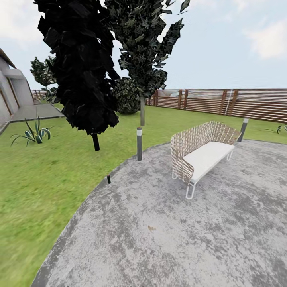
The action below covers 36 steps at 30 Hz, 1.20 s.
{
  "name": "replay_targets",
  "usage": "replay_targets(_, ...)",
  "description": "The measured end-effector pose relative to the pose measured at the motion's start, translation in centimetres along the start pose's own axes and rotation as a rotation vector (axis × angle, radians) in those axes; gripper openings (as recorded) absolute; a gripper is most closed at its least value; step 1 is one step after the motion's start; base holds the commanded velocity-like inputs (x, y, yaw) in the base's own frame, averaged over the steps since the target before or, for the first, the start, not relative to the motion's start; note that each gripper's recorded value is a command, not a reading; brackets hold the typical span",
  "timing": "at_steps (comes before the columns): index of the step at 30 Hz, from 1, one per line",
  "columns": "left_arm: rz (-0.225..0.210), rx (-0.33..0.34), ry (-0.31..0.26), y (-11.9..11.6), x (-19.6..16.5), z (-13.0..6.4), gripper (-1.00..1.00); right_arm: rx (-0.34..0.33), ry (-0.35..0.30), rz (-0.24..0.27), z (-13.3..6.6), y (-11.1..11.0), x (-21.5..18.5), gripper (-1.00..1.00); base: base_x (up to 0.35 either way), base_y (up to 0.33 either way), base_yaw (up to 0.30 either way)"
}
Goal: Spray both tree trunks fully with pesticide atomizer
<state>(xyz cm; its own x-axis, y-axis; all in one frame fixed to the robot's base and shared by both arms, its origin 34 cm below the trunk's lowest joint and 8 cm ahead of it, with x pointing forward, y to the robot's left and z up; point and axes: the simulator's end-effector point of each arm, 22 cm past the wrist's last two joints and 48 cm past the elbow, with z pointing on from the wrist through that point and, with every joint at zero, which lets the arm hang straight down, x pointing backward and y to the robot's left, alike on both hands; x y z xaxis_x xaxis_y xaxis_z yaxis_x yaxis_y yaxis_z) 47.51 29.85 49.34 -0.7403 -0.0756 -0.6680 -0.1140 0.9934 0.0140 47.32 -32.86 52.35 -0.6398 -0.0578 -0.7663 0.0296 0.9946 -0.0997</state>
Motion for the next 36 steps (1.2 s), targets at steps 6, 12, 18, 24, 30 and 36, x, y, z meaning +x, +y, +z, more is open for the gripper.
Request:
replay_targets(6,0.0,0.002,0.004,-0.1,1.0,0.8,1.0,-0.001,0.003,-0.001,0.6,0.1,1.0,1.0,0.0,0.0,0.08)
replay_targets(12,0.0,0.001,0.002,0.0,1.7,1.6,1.0,-0.001,0.004,-0.003,1.2,0.2,2.0,1.0,0.0,0.0,0.006)
replay_targets(18,0.001,0.0,0.003,0.0,2.5,2.3,1.0,-0.003,0.004,-0.003,1.9,0.3,2.9,1.0,0.0,0.0,0.0)
replay_targets(24,0.002,0.0,-0.002,0.0,3.1,3.1,1.0,-0.006,0.005,-0.005,2.5,0.5,3.9,1.0,0.0,0.0,0.0)
replay_targets(30,0.004,-0.006,-0.001,0.5,4.0,3.9,1.0,-0.006,0.002,-0.004,3.1,0.6,4.8,1.0,0.0,0.0,0.0)
replay_targets(36,0.005,-0.003,0.003,0.3,5.2,4.6,1.0,-0.001,-0.003,-0.002,3.8,0.6,5.6,1.0,0.0,0.0,0.0)
